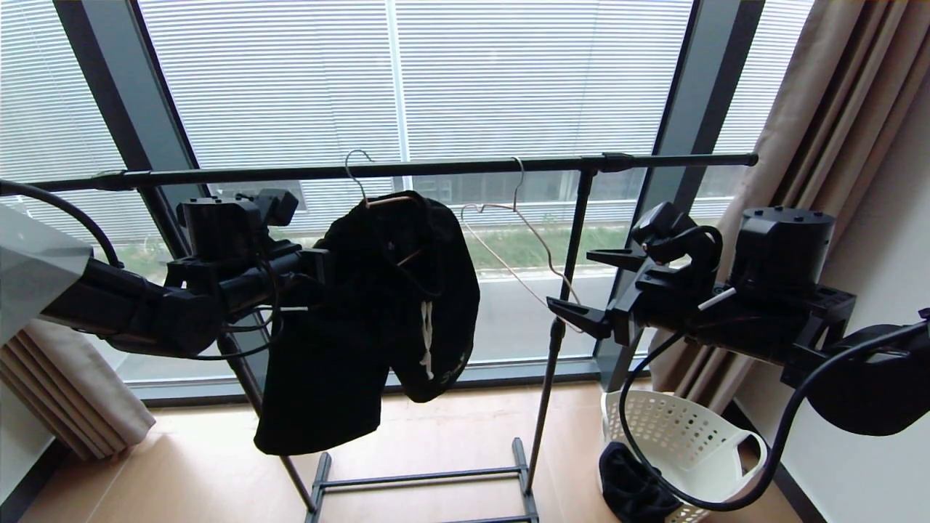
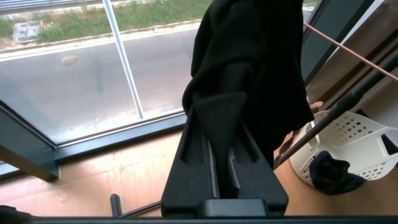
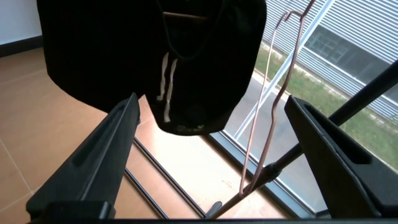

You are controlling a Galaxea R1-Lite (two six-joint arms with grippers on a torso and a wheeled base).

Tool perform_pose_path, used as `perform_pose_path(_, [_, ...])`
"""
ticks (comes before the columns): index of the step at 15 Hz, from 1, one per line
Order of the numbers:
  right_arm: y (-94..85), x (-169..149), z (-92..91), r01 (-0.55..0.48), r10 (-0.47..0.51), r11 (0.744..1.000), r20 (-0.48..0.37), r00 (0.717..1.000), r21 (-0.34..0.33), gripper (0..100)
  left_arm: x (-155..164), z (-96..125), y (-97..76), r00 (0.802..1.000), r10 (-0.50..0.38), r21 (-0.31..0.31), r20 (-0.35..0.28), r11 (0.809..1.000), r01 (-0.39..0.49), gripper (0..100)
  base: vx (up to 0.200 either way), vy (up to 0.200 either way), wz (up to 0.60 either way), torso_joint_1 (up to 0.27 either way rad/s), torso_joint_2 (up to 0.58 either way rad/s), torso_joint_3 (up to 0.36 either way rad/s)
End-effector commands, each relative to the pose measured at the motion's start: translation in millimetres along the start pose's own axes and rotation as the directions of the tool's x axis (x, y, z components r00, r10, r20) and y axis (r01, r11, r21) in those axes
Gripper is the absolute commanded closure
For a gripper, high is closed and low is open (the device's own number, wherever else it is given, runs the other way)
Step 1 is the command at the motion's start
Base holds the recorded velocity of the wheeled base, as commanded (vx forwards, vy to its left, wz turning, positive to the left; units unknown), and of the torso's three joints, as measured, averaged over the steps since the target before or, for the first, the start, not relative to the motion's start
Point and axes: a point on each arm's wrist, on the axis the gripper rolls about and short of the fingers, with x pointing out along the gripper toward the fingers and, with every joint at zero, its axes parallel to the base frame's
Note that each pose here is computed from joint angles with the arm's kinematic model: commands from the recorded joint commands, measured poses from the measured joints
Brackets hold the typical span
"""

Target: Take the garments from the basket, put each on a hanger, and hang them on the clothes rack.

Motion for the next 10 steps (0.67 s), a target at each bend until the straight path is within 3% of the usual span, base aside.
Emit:
perform_pose_path(1, [0.0, 2.4, -3.4, -0.002, 0.002, 1.0, -0.009, 1.0, 0.004, 0, 4.1, -3.7, 0.2, 1.0, -0.001, -0.001, -0.005, 1.0, 0.001, 100, 0.0, 0.0, 0.0, 0.0, 0.0, 0.0])
perform_pose_path(5, [0.4, 3.2, -4.4, -0.004, 0.004, 1.0, -0.013, 1.0, 0.004, 0, 5.6, -8.2, 0.5, 1.0, -0.001, -0.001, -0.007, 1.0, 0.001, 100, 0.0, 0.0, 0.0, 0.0, 0.0, 0.0])
perform_pose_path(6, [-0.1, 3.4, -4.8, -0.003, 0.003, 1.0, -0.013, 1.0, 0.004, 0, 5.6, -8.2, 0.5, 1.0, -0.001, -0.001, -0.007, 1.0, 0.001, 0, 0.0, 0.0, 0.0, 0.0, 0.0, 0.0])
perform_pose_path(10, [0.4, 3.5, -4.7, -0.004, 0.004, 1.0, -0.013, 1.0, 0.002, 0, -10.3, -4.8, -15.5, 0.999, -0.034, 0.012, -0.011, 0.999, 0.034, 0, 0.0, 0.0, 0.0, 0.0, 0.0, 0.0])
